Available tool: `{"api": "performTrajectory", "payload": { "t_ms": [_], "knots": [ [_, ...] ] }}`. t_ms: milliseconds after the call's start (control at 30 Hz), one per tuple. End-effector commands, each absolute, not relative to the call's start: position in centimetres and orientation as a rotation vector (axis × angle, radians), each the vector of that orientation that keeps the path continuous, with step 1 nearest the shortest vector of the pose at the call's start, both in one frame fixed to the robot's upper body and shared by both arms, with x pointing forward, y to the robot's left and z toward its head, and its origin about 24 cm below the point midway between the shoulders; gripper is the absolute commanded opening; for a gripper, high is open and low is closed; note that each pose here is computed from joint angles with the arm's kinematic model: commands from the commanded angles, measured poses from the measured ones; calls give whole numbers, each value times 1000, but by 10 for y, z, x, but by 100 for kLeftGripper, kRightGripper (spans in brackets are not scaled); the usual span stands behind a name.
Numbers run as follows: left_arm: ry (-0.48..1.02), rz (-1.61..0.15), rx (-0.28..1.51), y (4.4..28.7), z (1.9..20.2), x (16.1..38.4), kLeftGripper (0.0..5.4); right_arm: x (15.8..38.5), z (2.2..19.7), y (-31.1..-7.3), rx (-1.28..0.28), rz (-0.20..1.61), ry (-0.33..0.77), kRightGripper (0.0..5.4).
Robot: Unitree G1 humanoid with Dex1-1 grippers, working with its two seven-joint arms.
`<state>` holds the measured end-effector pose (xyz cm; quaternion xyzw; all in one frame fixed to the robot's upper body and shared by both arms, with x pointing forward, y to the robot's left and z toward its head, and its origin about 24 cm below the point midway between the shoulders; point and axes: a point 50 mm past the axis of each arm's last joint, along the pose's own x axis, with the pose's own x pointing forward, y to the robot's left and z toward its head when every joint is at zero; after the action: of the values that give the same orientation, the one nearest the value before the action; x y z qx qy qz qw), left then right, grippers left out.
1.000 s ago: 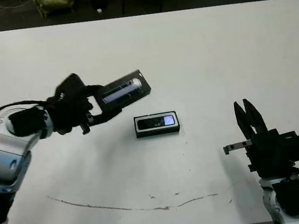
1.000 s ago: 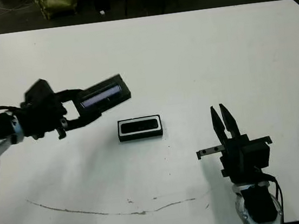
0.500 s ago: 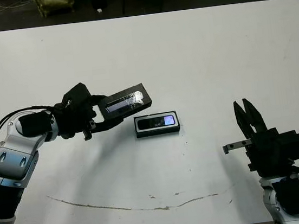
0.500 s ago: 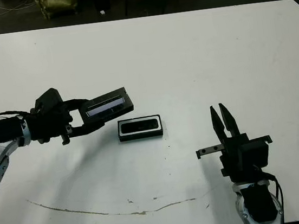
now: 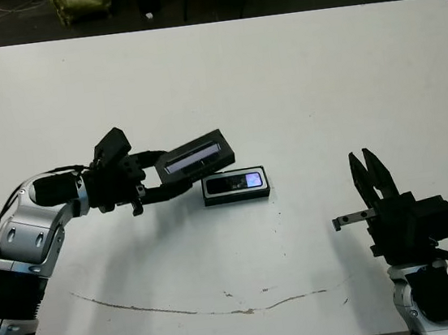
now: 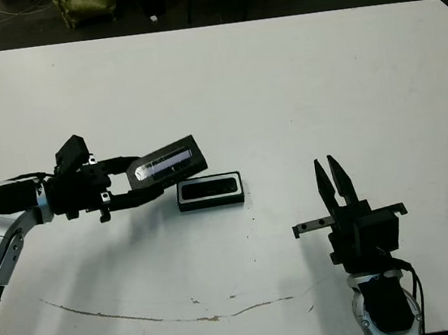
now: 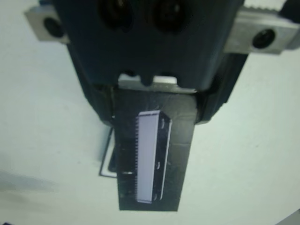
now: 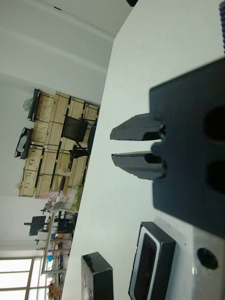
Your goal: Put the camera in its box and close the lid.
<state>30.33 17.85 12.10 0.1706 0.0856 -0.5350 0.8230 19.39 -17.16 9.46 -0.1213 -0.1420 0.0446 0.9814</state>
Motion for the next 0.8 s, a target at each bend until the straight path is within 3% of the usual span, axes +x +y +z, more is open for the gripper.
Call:
{"api": "performTrajectory", "payload": {
  "t_ms": [33, 800],
  "knots": [
    [192, -1159, 369, 180, 117, 305, 235, 191, 89, -173, -253, 75, -239, 0],
    [321, -1227, 430, 172, 97, 322, 235, 191, 87, -172, -239, 82, -238, 0]
  ]
}}
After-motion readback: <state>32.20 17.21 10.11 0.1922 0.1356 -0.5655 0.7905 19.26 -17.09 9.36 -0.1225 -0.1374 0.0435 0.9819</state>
